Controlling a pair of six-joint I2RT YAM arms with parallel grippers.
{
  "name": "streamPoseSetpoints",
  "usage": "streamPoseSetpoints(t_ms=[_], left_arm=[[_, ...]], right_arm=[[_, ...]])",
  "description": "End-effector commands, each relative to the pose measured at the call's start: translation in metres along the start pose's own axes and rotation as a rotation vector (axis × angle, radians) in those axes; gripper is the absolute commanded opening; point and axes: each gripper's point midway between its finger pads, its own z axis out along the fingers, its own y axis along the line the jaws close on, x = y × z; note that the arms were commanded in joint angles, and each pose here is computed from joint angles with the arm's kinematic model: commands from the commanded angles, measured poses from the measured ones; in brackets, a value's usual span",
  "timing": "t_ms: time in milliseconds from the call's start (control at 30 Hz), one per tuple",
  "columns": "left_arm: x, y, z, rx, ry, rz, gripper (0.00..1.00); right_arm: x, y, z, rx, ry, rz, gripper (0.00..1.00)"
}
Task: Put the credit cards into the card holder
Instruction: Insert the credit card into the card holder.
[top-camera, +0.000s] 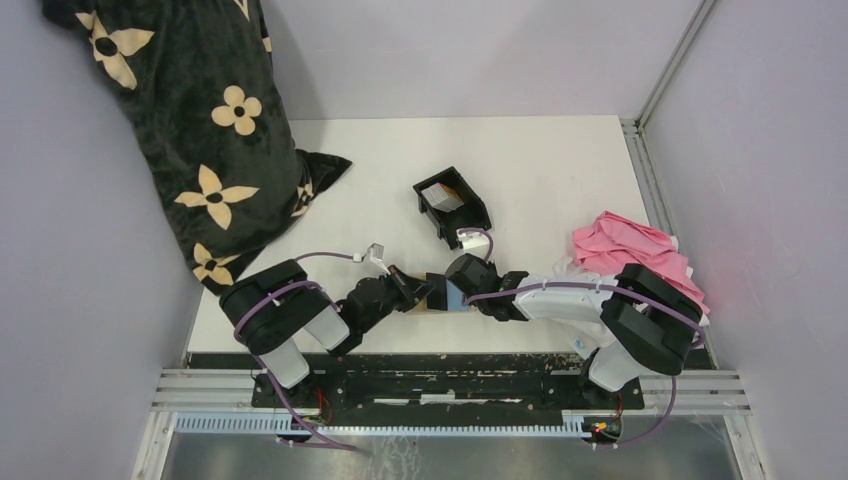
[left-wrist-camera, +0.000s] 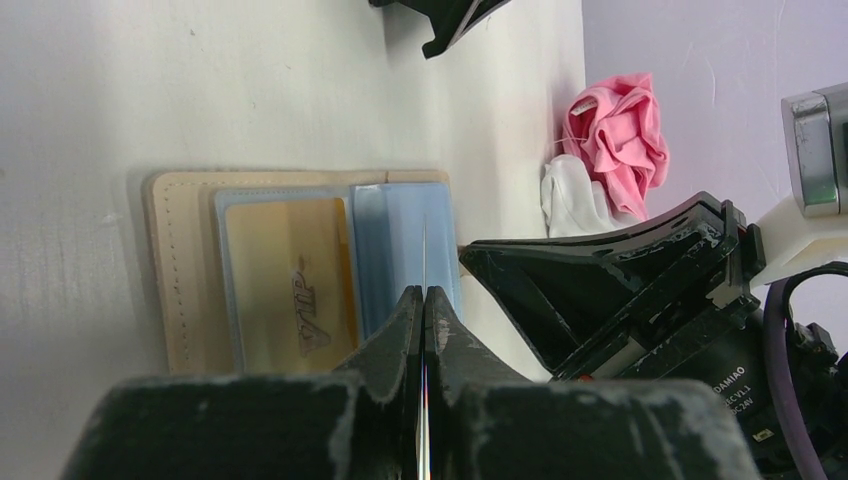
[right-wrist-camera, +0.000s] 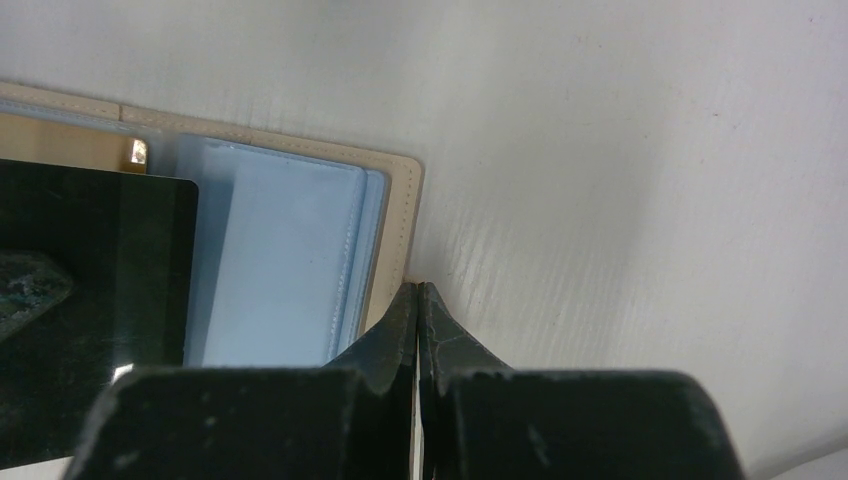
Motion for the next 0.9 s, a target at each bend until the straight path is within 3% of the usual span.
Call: streamPoseSetpoints(t_ms=[0, 867], left_arm=[[-0.015, -0.013, 0.004, 0.042, -0.049, 0.042, 0.03], [-0.018, 0.003, 0.003, 0.018, -0.043, 0.046, 0.03]], right_arm=[[-0.007, 0.002, -0.002, -0.012, -0.032, 0.024, 0.01], [-0.007, 0.002, -0.003, -0.011, -0.03, 0.025, 0.01]])
